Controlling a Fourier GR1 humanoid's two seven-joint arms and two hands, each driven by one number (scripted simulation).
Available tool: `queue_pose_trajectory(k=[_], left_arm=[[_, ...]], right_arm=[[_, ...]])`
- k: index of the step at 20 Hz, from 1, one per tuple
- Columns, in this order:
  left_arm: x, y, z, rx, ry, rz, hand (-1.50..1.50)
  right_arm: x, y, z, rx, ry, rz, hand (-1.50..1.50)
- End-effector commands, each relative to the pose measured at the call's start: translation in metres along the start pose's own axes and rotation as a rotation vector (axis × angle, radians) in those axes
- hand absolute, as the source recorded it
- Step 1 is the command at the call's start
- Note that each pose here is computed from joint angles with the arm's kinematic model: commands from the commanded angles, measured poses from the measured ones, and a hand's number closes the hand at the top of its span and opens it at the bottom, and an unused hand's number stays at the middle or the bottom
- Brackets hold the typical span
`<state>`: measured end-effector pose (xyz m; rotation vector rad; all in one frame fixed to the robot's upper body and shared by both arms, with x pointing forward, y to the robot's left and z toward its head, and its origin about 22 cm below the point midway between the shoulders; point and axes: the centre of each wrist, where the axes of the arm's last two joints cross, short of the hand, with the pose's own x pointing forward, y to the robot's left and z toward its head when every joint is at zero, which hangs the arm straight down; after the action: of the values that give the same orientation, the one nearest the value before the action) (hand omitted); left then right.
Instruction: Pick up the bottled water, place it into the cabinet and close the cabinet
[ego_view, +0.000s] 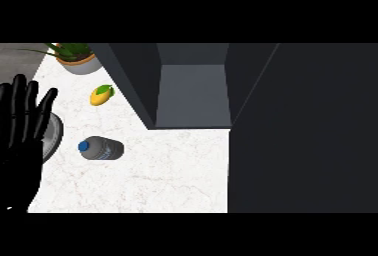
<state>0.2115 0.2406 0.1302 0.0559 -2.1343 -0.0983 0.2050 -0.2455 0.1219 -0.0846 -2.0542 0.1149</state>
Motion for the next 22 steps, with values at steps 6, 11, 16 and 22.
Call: queue_pose_trajectory(k=[6, 11, 16, 22], left_arm=[[-0.009, 0.005, 0.028, 0.306, -0.089, -0.131, -1.50], [0.014, 0.003, 0.057, 0.492, 0.100, 0.076, -1.50], [0.047, -0.030, 0.072, 0.519, 0.070, 0.106, -1.50], [0.106, -0.017, 0.084, 0.539, 0.073, 0.087, -1.50]], right_arm=[[0.018, 0.002, 0.030, 0.078, -0.040, -0.044, -1.50], [0.040, 0.021, 0.040, 0.232, 0.013, -0.231, -1.50], [0.070, 0.030, 0.057, 0.232, 0.042, -0.233, -1.50], [0.087, 0.046, 0.066, 0.236, 0.026, -0.239, -1.50]])
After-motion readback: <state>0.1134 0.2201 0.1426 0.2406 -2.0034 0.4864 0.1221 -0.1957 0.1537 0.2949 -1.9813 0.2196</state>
